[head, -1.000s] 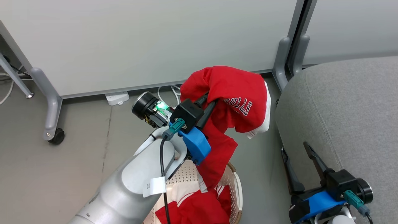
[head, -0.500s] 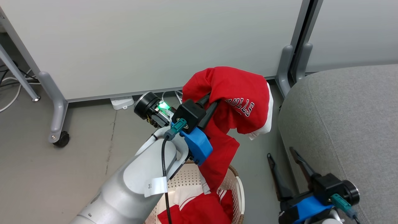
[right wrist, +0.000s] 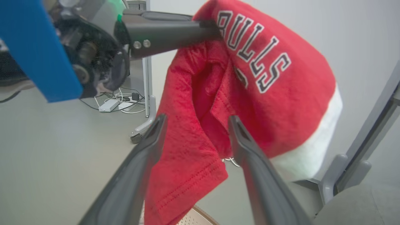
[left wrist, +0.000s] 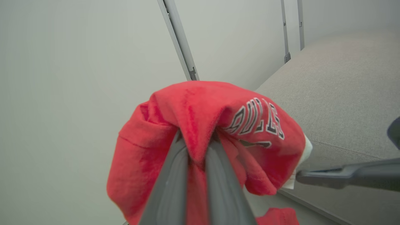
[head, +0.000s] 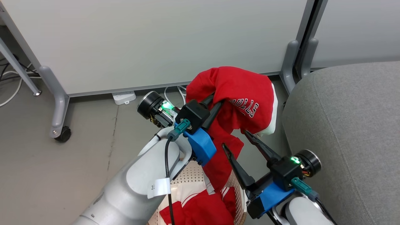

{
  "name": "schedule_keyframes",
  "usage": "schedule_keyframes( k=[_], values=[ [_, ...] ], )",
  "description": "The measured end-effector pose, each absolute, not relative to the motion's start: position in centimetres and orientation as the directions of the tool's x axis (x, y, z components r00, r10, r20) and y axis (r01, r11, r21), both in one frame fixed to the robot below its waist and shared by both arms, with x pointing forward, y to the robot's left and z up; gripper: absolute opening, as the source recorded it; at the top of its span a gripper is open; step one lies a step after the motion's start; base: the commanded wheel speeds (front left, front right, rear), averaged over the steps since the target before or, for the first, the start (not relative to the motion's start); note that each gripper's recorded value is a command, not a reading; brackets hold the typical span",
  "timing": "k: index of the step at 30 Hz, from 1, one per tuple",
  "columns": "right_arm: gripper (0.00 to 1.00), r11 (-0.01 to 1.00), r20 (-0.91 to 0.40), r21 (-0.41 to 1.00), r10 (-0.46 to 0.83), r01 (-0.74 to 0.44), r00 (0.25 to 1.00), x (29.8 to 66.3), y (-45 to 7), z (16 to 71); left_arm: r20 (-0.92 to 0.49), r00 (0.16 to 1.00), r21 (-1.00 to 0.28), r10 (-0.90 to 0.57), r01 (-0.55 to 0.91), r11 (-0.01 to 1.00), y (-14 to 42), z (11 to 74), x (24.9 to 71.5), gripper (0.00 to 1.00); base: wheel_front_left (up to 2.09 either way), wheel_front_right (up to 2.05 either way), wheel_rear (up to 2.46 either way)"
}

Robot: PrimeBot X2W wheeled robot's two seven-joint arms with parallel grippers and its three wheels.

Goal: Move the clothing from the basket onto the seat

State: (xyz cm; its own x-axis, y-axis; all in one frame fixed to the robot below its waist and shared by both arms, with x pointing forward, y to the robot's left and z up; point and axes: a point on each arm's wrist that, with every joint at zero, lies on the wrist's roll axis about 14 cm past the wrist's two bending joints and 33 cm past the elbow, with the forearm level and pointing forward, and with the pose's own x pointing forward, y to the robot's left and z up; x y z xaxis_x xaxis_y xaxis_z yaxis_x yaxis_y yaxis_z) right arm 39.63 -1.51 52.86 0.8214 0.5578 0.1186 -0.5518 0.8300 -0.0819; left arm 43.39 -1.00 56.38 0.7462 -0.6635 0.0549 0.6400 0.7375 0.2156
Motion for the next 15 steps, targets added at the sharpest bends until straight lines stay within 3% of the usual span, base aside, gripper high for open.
schedule_keyframes(
  k=[15],
  values=[
    [1.00,0.751,0.049,-0.151,0.655,-0.642,0.754,42.8,2.2,52.0,0.052,0.738,0.211,-0.672,0.650,0.730,-1.2,56.1,43.9,0.00,0.00,0.00,0.00]
  ],
)
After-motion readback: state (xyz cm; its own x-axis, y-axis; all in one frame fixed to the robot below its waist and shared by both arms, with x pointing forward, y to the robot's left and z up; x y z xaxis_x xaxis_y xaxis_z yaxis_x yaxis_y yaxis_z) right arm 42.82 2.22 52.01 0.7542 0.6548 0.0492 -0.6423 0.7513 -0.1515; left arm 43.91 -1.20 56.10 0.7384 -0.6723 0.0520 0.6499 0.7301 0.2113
